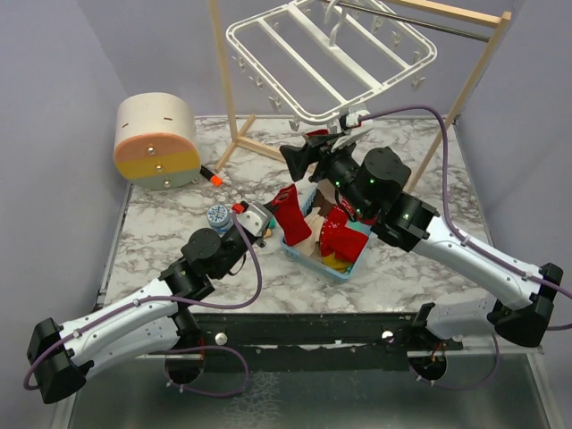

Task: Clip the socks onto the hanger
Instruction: Open the clamp at the hanger.

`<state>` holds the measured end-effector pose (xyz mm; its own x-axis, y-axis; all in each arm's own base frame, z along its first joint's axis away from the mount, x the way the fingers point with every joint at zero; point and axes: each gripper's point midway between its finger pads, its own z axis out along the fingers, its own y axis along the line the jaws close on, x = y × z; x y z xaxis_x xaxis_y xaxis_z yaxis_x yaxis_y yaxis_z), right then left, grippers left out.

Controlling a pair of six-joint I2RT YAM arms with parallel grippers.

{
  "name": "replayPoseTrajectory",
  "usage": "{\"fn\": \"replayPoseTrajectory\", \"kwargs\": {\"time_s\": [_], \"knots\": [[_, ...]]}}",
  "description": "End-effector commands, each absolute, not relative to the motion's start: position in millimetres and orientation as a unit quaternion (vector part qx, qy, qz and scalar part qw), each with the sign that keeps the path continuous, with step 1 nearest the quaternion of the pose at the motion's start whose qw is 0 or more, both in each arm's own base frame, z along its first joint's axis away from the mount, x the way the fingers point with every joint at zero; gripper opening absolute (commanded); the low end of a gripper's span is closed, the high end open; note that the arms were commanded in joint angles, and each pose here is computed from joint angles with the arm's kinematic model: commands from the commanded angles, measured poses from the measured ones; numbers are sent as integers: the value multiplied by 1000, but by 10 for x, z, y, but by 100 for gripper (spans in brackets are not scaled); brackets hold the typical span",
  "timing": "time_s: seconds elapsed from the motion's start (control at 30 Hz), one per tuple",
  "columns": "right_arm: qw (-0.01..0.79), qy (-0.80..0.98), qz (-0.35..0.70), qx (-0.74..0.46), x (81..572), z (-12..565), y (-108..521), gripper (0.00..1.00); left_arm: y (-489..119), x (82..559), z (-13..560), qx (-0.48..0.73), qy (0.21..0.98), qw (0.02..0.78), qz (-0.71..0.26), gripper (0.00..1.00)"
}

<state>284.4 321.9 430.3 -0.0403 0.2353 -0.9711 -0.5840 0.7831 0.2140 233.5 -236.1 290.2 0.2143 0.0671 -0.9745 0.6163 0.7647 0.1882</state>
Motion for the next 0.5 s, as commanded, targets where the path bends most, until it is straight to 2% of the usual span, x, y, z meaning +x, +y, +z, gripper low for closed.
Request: {"fn": "replayPoseTrajectory", "kwargs": {"time_s": [0.0, 0.47], "knots": [[713, 632, 287, -101, 2974, 4448, 3210, 73, -2301, 2349, 2874, 280, 602, 726, -178, 0], [724, 625, 282, -80, 3115, 4433, 3299, 72, -2303, 2345, 2852, 282, 601, 726, -180, 0]]}}
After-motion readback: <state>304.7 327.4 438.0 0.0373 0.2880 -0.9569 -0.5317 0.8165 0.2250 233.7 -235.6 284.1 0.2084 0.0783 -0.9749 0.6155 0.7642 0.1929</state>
